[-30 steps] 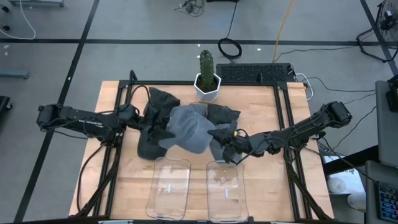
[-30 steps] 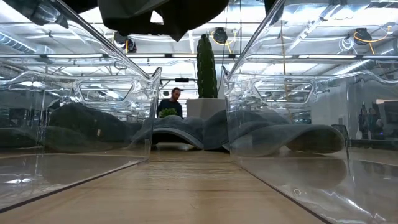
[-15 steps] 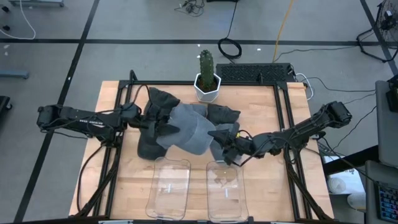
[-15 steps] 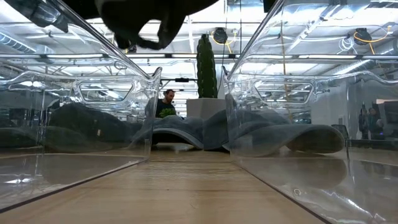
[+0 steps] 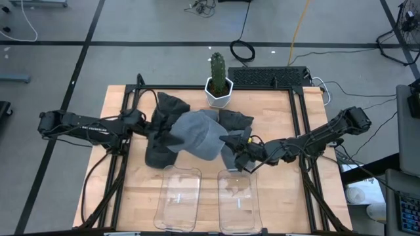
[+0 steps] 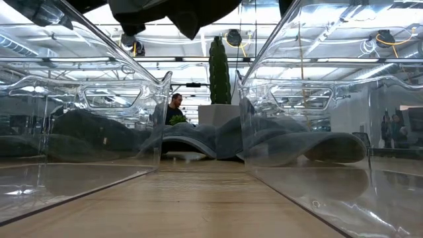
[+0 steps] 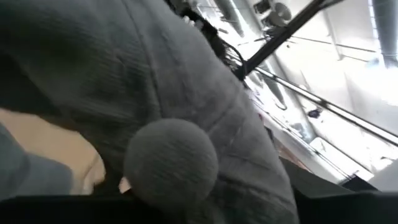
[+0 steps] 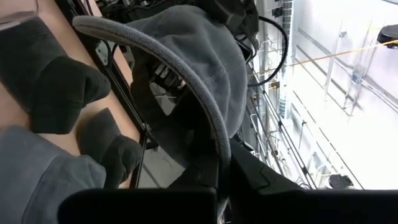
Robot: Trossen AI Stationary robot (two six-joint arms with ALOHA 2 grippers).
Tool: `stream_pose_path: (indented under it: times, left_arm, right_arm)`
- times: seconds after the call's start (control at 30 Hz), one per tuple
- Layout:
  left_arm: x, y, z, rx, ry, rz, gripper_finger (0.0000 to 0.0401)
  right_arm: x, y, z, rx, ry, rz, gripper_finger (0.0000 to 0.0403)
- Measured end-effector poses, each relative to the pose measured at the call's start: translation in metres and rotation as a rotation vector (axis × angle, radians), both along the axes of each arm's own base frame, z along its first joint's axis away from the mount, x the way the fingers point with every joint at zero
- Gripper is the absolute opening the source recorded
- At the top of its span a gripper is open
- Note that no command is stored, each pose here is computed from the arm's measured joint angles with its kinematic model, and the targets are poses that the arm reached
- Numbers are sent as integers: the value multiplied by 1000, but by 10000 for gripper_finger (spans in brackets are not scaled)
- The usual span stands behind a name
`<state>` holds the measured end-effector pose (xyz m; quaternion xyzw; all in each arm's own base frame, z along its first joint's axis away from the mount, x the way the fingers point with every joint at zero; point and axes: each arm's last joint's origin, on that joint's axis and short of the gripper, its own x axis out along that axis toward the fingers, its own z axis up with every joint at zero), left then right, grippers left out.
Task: Pick & Place hat
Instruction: Put the top right gray cap into the left transparent bin
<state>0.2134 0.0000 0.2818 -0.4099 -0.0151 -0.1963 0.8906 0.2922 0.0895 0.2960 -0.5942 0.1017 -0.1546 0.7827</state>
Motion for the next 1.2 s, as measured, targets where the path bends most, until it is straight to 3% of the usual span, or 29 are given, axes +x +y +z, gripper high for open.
stream_pose_path:
  times: [0.2,0.4,0.53,0.77,0.9,1.0,1.2]
  left_arm:
    - [-2,3,7,16,-81,10,100]
    - [-2,4,5,62,-78,20,11]
    - [-1,4,5,63,-74,20,10]
    - [-7,7,7,63,-61,28,5]
    - [-12,11,8,61,-35,51,5]
    - [-17,12,10,68,-34,47,4]
    - [-22,10,11,25,32,-107,4]
  right_arm:
    - [0,0,-3,81,-7,3,9]
    - [0,-1,-4,172,-34,-2,42]
    - [0,-2,-8,247,-29,-26,92]
    - [-7,-6,-14,390,-91,-264,209]
    - [-18,-7,-8,515,-128,-265,259]
    - [-28,-13,-2,625,-123,-230,278]
    - [-53,-42,16,911,-114,-137,272]
